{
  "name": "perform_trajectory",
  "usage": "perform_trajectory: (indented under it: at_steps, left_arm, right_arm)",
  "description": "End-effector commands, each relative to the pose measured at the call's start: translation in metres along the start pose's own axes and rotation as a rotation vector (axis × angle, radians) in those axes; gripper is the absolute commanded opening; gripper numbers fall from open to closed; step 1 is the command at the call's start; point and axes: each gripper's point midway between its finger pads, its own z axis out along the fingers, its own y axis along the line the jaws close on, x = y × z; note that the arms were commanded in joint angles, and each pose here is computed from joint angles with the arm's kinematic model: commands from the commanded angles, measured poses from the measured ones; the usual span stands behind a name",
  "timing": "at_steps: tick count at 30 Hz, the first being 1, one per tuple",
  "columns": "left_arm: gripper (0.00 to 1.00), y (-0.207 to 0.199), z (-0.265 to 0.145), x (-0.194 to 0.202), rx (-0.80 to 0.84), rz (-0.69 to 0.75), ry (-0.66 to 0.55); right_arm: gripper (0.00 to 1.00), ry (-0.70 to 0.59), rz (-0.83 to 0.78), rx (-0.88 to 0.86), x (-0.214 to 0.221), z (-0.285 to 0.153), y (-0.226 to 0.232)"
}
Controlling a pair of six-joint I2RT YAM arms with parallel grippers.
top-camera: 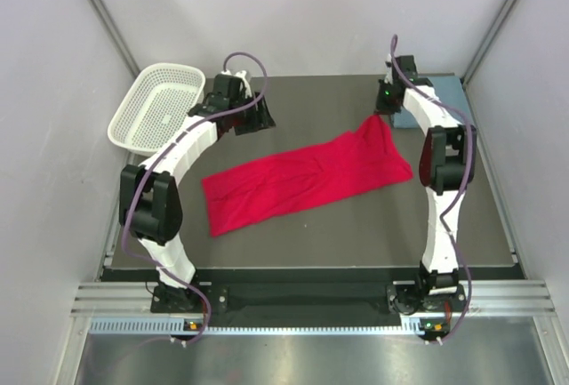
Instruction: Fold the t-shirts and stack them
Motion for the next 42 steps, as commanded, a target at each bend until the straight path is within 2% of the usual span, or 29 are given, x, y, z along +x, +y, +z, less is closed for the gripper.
perform_trajectory:
  at_steps: [1,6,11,15,19,20,21,23,24,27,28,29,30,31,33,35,36,38,39,41,42]
  left_arm:
    - [0.66,-0.002,-0.032,-0.043,-0.030,0.012,-0.142]
    - [0.67,0.007,-0.040,-0.046,-0.061,0.058,-0.162]
    - [0.73,0.021,-0.037,-0.019,-0.072,0.101,-0.085]
    - [0.75,0.038,-0.047,-0.001,-0.109,0.113,-0.015]
    - [0.76,0.044,-0.073,0.010,-0.133,0.130,0.013]
    - [0.76,0.046,-0.077,0.016,-0.140,0.133,0.028]
    - [0.76,0.049,-0.084,0.025,-0.150,0.135,0.055]
    - [0.77,0.053,-0.099,0.034,-0.176,0.135,0.056]
    - [0.77,0.053,-0.105,0.036,-0.181,0.132,0.051]
    - [0.79,0.050,-0.127,0.040,-0.180,0.119,0.016]
    - [0.80,0.047,-0.137,0.042,-0.172,0.119,0.006]
    - [0.81,0.047,-0.141,0.043,-0.170,0.116,0.002]
    - [0.81,0.045,-0.145,0.044,-0.168,0.106,0.001]
    - [0.81,0.045,-0.151,0.045,-0.169,0.096,-0.007]
    - [0.81,0.045,-0.159,0.046,-0.177,0.066,-0.023]
    - [0.81,0.046,-0.169,0.043,-0.179,0.041,-0.059]
    - [0.81,0.045,-0.173,0.041,-0.180,0.015,-0.071]
    - [0.79,0.041,-0.182,0.039,-0.169,-0.013,-0.085]
    - [0.79,0.038,-0.185,0.038,-0.158,-0.032,-0.086]
    - [0.78,0.027,-0.192,0.034,-0.125,-0.044,-0.098]
    - [0.78,0.025,-0.195,0.035,-0.123,-0.067,-0.093]
  right_arm:
    - [0.00,-0.203,-0.025,-0.099,-0.064,0.005,0.054]
    - [0.00,-0.351,0.034,-0.163,-0.107,0.015,0.081]
    - [0.00,-0.511,0.049,-0.249,-0.146,0.018,0.118]
    - [0.01,-0.601,0.059,-0.313,-0.164,0.022,0.147]
    - [0.04,-0.667,0.060,-0.346,-0.170,0.024,0.166]
    - [0.10,-0.673,0.062,-0.347,-0.170,0.025,0.170]
    - [0.20,-0.670,0.073,-0.345,-0.168,0.026,0.172]
    - [0.34,-0.671,0.087,-0.357,-0.169,0.025,0.174]
    - [0.46,-0.667,0.093,-0.366,-0.170,0.022,0.176]
    - [0.60,-0.613,0.065,-0.349,-0.163,0.006,0.181]
    - [0.64,-0.611,0.046,-0.347,-0.166,-0.014,0.185]
    - [0.68,-0.545,0.030,-0.314,-0.152,-0.018,0.183]
    - [0.76,-0.520,-0.003,-0.290,-0.143,-0.028,0.188]
    - [0.78,-0.506,-0.022,-0.281,-0.137,-0.055,0.190]
    - [0.78,-0.420,-0.041,-0.250,-0.105,-0.077,0.199]
    - [0.74,-0.341,-0.039,-0.250,-0.066,-0.110,0.202]
    - [0.74,-0.300,-0.029,-0.287,-0.043,-0.122,0.220]
    - [0.74,-0.212,-0.005,-0.333,0.010,-0.147,0.226]
    - [0.73,-0.149,0.043,-0.424,0.054,-0.163,0.245]
    - [0.72,-0.082,0.101,-0.517,0.099,-0.179,0.264]
    - [0.72,-0.020,0.130,-0.603,0.145,-0.195,0.286]
